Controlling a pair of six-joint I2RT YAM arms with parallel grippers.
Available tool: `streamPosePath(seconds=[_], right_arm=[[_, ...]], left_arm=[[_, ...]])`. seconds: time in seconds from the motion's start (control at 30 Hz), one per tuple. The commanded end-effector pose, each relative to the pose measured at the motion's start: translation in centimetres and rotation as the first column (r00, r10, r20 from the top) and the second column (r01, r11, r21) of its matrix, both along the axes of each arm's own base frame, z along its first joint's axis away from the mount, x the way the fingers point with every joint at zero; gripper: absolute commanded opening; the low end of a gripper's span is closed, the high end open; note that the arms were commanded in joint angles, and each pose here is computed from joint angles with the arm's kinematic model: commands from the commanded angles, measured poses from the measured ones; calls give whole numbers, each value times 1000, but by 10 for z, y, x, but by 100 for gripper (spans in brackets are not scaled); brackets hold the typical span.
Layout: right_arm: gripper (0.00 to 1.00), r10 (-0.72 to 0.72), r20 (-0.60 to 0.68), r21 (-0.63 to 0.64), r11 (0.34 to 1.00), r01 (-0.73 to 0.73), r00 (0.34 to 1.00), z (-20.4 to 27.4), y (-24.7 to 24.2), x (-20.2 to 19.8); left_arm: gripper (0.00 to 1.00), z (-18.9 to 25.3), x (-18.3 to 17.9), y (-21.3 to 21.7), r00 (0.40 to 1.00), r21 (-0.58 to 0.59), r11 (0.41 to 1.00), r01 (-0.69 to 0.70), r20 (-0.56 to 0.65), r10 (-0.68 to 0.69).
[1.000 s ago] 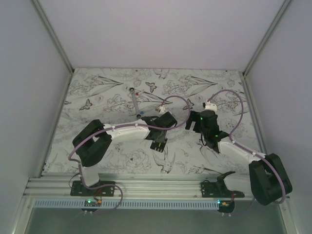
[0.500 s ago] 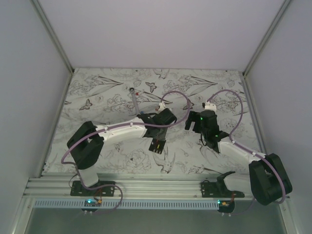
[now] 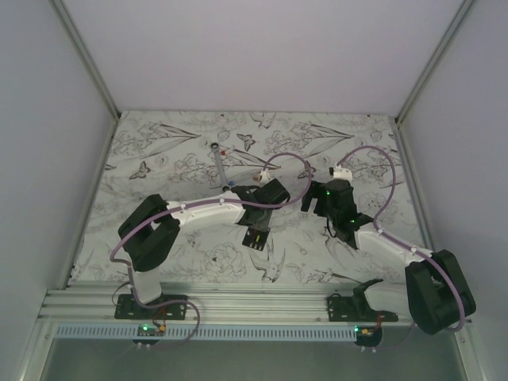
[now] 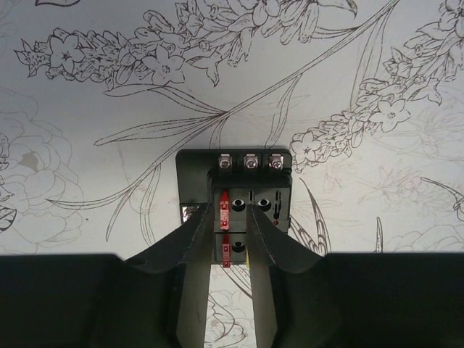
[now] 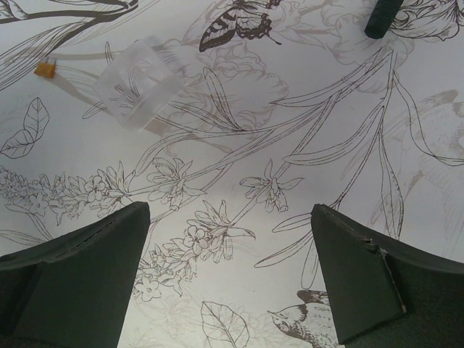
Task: Snap on the fuse box
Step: Install the fuse at the fuse box base.
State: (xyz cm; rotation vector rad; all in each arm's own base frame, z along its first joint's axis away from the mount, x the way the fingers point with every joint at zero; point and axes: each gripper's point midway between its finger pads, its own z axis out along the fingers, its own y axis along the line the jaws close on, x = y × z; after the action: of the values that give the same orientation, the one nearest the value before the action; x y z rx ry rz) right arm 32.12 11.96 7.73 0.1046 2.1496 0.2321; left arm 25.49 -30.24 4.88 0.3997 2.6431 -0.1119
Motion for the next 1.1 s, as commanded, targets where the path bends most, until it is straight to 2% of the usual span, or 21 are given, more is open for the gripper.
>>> streamPosePath(seconds=[0.0, 0.73, 1.07], right_arm=[[100, -4, 44, 18, 1000, 3, 999, 12, 2, 9], [100, -6, 45, 20, 1000, 5, 999, 13, 1, 9], [100, -5, 45, 20, 1000, 4, 999, 13, 2, 9]], left_arm=[[27, -2, -3, 9, 1000, 46, 999, -12, -21, 13], [18, -9, -6, 10, 999, 64, 998, -11, -46, 13], [8, -10, -5, 9, 998, 63, 998, -14, -55, 18]])
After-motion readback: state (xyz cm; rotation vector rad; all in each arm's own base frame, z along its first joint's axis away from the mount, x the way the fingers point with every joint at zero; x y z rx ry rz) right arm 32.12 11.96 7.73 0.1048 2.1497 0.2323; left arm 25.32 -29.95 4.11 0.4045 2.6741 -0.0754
